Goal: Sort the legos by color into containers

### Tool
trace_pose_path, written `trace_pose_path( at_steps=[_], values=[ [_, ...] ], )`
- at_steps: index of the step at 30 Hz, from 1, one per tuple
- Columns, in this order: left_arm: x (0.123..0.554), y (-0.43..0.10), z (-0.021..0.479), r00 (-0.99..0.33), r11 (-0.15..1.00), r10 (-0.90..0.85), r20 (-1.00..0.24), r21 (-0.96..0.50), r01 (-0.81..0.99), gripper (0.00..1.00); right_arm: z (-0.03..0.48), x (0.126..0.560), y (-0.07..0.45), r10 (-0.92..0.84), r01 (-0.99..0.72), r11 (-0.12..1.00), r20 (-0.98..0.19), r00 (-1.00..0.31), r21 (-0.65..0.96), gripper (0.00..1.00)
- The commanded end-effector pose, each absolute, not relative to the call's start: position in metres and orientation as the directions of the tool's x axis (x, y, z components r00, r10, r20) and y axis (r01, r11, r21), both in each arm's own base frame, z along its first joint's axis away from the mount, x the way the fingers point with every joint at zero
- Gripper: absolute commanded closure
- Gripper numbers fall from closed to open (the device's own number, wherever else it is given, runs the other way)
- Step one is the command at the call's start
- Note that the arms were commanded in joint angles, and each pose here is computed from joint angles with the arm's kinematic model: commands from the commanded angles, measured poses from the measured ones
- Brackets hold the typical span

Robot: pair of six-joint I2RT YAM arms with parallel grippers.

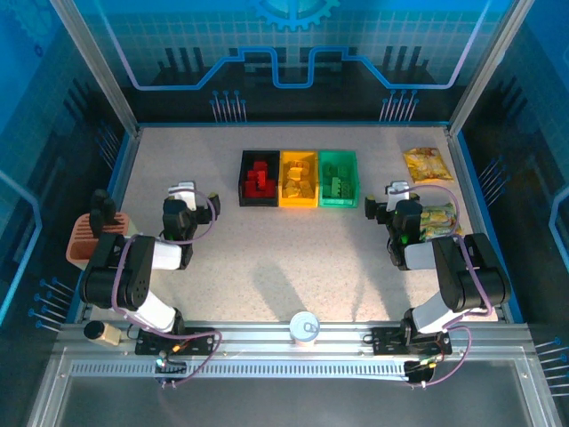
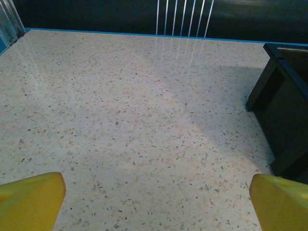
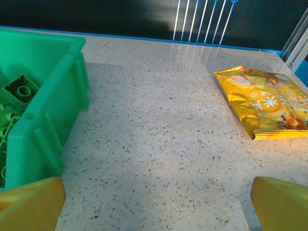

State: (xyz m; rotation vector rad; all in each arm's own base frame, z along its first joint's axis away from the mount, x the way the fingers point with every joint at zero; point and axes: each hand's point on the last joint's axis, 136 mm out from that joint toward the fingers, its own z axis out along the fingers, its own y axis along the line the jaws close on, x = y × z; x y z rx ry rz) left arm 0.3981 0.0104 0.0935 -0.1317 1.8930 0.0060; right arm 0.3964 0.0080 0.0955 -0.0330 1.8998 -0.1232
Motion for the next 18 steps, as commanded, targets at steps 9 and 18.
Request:
trace_pose_path(
  at_steps=[9,18],
  values=[
    [0.3980,0.0060,0.0976,-0.306,0.994,-0.100,-0.947,-0.080,-0.078,0.01,0.1008,0.3973,0.0111,-0.076,0.031,0.995,-0.947,-0.311,-0.090,0.00],
    [0.3981,0.0060,0.0977,-0.305,0.994,-0.099,-0.947,-0.079,-0.078,0.01,0.1003,0.3970,0.0111,-0.075,0.031,0.996,-0.947,-0.313,-0.089,0.00]
  ],
)
